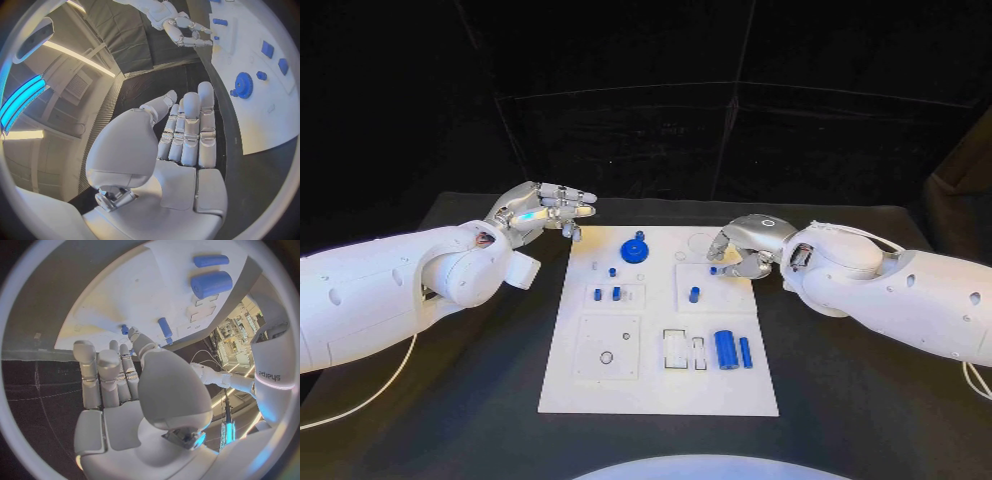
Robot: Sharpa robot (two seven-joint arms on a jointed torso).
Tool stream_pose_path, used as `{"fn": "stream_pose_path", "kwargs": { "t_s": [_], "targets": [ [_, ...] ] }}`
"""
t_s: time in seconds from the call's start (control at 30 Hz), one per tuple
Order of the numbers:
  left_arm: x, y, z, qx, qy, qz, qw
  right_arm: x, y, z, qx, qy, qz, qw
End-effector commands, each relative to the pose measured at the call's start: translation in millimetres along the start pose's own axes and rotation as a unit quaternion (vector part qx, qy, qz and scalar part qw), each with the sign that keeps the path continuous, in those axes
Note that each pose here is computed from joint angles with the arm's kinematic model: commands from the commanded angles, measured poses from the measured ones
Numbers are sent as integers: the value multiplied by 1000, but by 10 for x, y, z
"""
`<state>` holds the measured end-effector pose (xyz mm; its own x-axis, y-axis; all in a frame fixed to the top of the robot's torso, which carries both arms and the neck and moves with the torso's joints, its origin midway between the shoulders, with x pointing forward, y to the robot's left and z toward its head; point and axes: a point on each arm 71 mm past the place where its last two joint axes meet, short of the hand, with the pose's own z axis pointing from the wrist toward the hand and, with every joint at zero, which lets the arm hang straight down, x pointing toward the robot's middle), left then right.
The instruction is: Assemble the parts on the task board
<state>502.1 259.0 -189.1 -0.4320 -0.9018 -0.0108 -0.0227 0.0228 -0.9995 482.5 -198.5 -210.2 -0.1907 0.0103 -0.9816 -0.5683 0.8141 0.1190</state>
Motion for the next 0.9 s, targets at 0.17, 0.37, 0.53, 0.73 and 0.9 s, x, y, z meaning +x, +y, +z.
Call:
{"fn": "stream_pose_path", "kwargs": {
  "t_s": [0.17,0.37,0.53,0.73,0.9],
  "targets": [
    [34,-29,6,15,1,-41,999,66,27,51,1,17,-21,1000],
    [45,-26,7,12,2,-41,999,148,51,67,-1,42,-22,999],
    [45,-23,8,11,1,-41,999,172,55,73,1,52,-23,998],
    [48,-20,7,8,4,-42,999,182,59,82,3,56,-25,998],
    [46,-19,5,8,4,-42,999,173,67,93,6,49,-34,998]
  ]
}}
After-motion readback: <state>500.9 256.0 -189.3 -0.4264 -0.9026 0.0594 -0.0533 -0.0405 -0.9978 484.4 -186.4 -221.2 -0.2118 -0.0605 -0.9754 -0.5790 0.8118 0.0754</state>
